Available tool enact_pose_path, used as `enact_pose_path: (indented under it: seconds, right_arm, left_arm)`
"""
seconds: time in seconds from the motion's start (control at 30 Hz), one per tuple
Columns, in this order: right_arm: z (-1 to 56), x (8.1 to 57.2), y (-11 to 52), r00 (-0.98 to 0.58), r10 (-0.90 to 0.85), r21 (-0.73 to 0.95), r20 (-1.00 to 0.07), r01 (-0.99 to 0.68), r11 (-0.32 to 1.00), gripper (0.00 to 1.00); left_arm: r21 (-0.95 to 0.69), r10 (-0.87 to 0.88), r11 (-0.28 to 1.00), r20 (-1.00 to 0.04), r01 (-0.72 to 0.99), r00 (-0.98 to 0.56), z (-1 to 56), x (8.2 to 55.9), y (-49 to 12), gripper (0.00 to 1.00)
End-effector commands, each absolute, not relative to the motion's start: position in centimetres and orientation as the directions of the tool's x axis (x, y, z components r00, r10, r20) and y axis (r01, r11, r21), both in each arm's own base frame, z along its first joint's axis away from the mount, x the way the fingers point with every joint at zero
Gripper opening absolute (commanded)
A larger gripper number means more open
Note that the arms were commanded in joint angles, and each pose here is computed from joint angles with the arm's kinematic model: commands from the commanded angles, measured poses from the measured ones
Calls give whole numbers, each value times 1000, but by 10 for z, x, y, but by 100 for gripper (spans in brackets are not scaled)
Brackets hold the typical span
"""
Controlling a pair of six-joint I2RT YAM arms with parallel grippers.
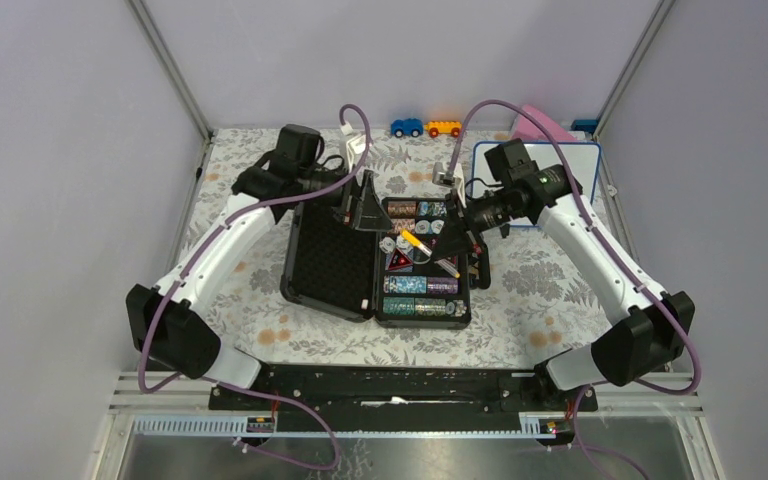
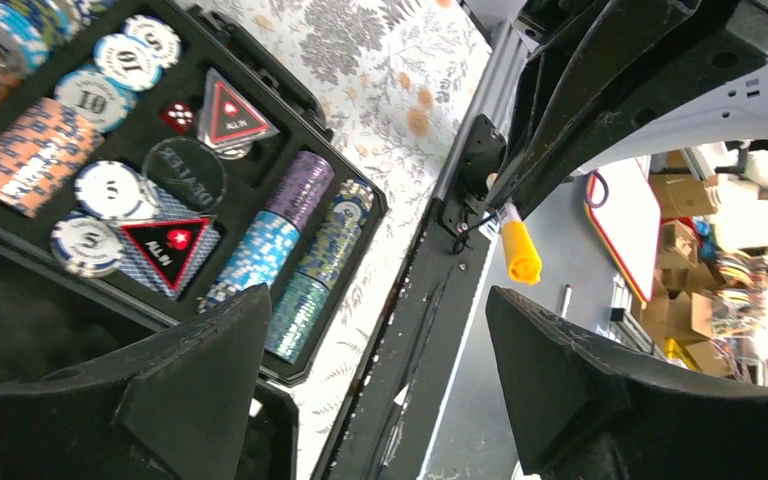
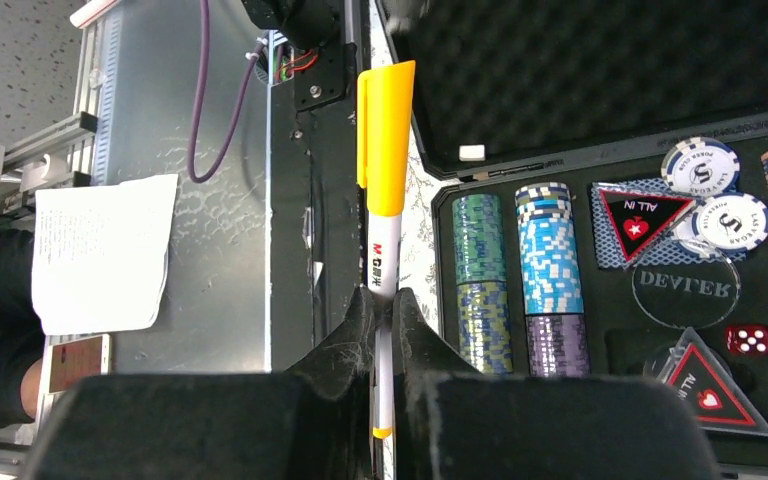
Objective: Write a sentence on the whiteboard
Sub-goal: Pass from the right arm to the left
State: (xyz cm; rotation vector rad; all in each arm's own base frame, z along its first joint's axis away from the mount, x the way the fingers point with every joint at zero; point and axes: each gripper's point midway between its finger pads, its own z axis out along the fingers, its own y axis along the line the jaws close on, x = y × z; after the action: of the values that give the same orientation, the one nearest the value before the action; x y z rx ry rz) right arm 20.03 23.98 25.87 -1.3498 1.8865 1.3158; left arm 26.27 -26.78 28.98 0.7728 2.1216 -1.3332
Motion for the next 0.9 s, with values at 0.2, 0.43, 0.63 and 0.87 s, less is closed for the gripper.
enact_pose_path:
  seconds: [0.2,0.43,0.63,0.87]
  right_arm:
    - [255,194,263,-382,-503,409,-775,-910,61,1]
    - [253,196,265,-357,-521,386,-775,-921,57,1]
    - [248,194,263,-352,-529,384,-772,-922,53,0]
    - [248,197,266,-348,-545,379,-763,-923,58,0]
  left_arm:
    - [-656,244,202,-685,727,-686,297,228,-297,71]
    - [-687,253,150,-668,711,-700,299,215,-301,60]
    - [-678,246,125,-686,725,-684,308,211,-301,60]
    - [-723,261,90,-647,685,-717,301,204,-306,50]
